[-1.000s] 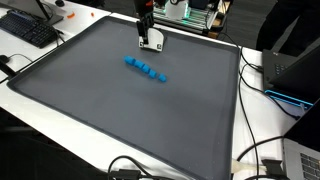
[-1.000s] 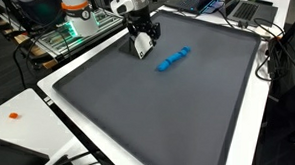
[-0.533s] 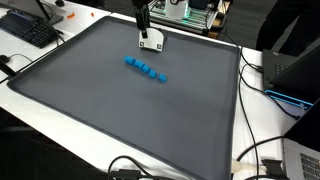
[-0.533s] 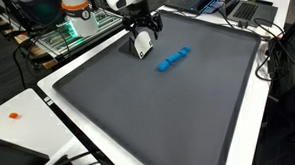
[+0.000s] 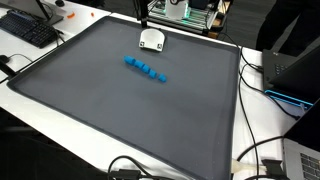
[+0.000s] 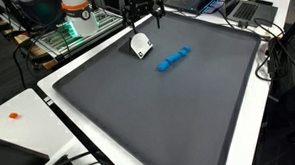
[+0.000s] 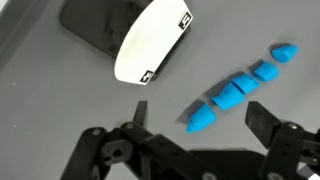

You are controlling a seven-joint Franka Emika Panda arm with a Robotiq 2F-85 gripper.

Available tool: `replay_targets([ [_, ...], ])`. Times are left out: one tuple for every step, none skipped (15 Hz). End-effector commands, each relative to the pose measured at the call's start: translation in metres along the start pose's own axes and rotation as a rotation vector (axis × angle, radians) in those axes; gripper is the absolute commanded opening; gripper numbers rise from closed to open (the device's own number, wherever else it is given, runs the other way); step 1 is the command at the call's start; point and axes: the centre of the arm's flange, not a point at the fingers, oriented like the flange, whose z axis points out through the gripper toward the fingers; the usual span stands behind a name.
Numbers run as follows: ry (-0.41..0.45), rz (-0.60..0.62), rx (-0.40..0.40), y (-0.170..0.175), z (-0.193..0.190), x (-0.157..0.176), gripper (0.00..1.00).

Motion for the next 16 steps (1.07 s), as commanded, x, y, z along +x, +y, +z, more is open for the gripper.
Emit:
replay_targets([
  [0.03, -0.201, -0.011, -0.003, -0.026, -0.005, 1.0],
  [0.04, -0.256, -0.015, -0.006, -0.03, -0.005, 1.0],
  [0.053, -0.31, -0.027, -0.009, -0.033, -0.005, 1.0],
  [0.061, -0.365, -0.034, -0.012, -0.035, -0.006, 1.0],
  [0.064, -0.412, -0.039, -0.015, -0.036, -0.007, 1.0],
  [0.067, -0.451, -0.043, -0.018, -0.036, -0.008, 1.0],
  [0.065, -0.486, -0.033, -0.021, -0.036, -0.009, 1.0],
  [0.066, -0.519, -0.027, -0.023, -0.036, -0.011, 1.0],
  [0.069, -0.549, -0.046, -0.026, -0.035, -0.012, 1.0],
  [0.069, -0.581, -0.043, -0.028, -0.035, -0.015, 1.0],
  [0.07, -0.608, -0.05, -0.03, -0.035, -0.017, 1.0],
  [0.071, -0.632, -0.051, -0.033, -0.035, -0.02, 1.0],
  [0.071, -0.653, -0.051, -0.035, -0.035, -0.023, 1.0],
  [0.072, -0.672, -0.057, -0.037, -0.034, -0.025, 1.0],
  [0.071, -0.692, -0.057, -0.038, -0.034, -0.028, 1.0],
  [0.07, -0.705, -0.057, -0.04, -0.034, -0.03, 1.0],
])
